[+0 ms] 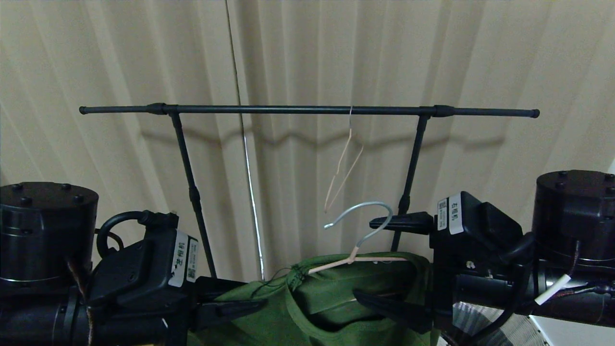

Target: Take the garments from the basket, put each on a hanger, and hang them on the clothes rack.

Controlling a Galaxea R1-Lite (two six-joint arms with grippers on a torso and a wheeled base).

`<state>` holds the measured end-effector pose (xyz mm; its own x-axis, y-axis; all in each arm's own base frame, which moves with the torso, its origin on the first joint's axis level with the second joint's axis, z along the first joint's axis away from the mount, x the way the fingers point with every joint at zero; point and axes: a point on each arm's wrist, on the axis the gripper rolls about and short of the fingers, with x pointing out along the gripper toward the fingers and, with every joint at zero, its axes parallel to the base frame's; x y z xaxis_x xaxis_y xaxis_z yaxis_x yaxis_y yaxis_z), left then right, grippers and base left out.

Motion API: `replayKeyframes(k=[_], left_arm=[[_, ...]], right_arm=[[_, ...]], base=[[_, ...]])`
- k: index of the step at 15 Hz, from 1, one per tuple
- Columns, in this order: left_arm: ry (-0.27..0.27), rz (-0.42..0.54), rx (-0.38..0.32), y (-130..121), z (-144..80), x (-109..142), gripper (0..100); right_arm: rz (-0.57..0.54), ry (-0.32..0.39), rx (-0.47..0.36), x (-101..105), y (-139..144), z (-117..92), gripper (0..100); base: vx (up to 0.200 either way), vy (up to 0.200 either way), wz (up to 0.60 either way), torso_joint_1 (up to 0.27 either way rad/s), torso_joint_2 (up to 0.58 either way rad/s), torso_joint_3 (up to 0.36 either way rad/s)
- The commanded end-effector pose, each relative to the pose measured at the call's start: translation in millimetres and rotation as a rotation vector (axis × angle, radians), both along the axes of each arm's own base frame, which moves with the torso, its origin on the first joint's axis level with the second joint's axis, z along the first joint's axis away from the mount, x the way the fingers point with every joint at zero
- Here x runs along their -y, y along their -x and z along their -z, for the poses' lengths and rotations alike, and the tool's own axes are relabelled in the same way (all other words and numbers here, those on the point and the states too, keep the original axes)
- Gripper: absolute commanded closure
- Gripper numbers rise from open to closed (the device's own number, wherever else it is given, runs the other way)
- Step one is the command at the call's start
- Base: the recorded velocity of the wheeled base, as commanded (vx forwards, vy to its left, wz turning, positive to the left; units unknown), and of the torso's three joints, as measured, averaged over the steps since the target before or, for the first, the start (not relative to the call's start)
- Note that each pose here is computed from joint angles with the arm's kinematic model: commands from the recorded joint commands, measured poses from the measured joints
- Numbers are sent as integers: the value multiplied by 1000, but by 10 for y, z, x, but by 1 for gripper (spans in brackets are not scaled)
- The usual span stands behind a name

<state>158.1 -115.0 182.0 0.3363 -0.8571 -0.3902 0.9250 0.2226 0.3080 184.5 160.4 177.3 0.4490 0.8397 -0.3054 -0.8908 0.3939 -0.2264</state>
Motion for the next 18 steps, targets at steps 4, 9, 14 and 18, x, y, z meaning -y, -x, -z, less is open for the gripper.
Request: replayKeyframes(k=[4,9,14,18], left_arm=[[9,0,11,37,-26,-21,100],[10,3,11,49,-22,-28,100],[7,3,5,62,-3,-36,100],[13,-5,2,67,-17,-47,0]], right_arm=[[6,8,-10,3,-21,35,100],[18,12,-12,27,-34,47,100],[20,6,-6,32,-34,41,100],[20,1,-3,67,11,39,100]], base=[[0,0,0,0,0,0],[0,0,0,0,0,0],[0,0,0,0,0,0],[0,0,0,0,0,0]])
